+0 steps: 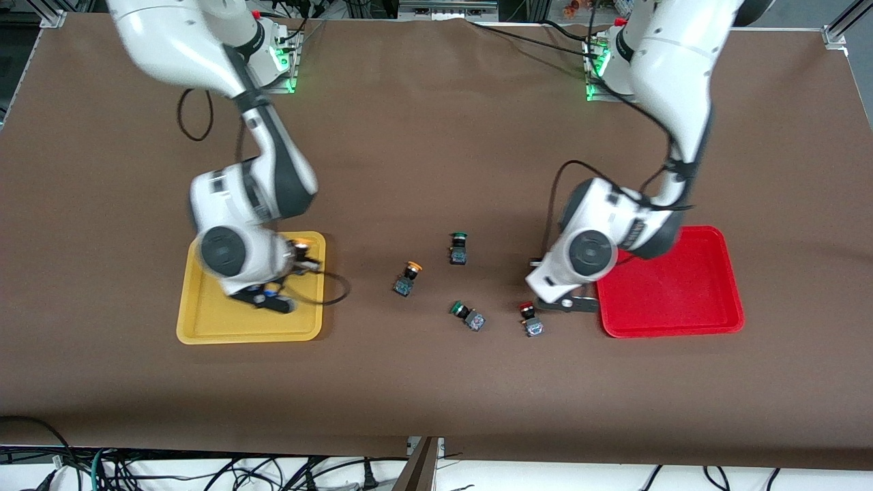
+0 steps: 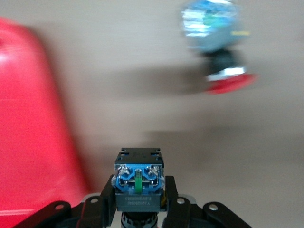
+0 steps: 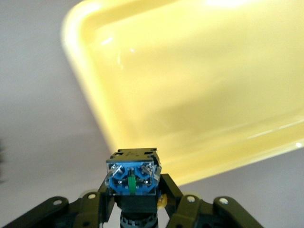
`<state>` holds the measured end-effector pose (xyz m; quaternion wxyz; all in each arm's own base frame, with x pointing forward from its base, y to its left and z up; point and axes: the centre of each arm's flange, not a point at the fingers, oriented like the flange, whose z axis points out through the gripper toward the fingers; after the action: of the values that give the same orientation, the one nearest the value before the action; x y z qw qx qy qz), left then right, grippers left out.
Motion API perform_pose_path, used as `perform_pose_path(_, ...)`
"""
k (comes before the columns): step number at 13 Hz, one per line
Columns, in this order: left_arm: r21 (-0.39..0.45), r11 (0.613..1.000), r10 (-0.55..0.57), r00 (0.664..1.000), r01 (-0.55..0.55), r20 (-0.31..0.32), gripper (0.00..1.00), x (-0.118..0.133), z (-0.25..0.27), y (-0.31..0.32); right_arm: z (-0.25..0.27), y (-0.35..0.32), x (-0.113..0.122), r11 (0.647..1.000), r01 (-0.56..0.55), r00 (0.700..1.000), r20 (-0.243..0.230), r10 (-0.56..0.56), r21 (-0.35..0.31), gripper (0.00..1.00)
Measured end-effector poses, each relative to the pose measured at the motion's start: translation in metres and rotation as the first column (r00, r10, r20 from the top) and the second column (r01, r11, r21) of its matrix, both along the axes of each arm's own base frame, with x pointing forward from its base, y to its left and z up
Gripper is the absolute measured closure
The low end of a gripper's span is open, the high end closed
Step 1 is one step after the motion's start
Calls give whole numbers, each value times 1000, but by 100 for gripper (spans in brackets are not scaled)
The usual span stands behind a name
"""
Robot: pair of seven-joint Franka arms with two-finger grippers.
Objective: Place red and yellow buttons in trays
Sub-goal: 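Drop the orange button in the yellow tray while the left gripper drops the red one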
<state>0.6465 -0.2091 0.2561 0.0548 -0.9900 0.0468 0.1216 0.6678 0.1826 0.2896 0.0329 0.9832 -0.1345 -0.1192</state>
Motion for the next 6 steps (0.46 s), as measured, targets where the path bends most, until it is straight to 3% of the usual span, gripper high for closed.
perform_pose_path(3,-72,991,-119,992,115,-51,57,21,36,147,-33,-92,16,999,53,998,-31,-53,8,56)
perform_pose_path(6,-164,977,-146,987,133,-65,57,10,-1,232,-70,-119,19,998,65,998,-24,-65,5,56)
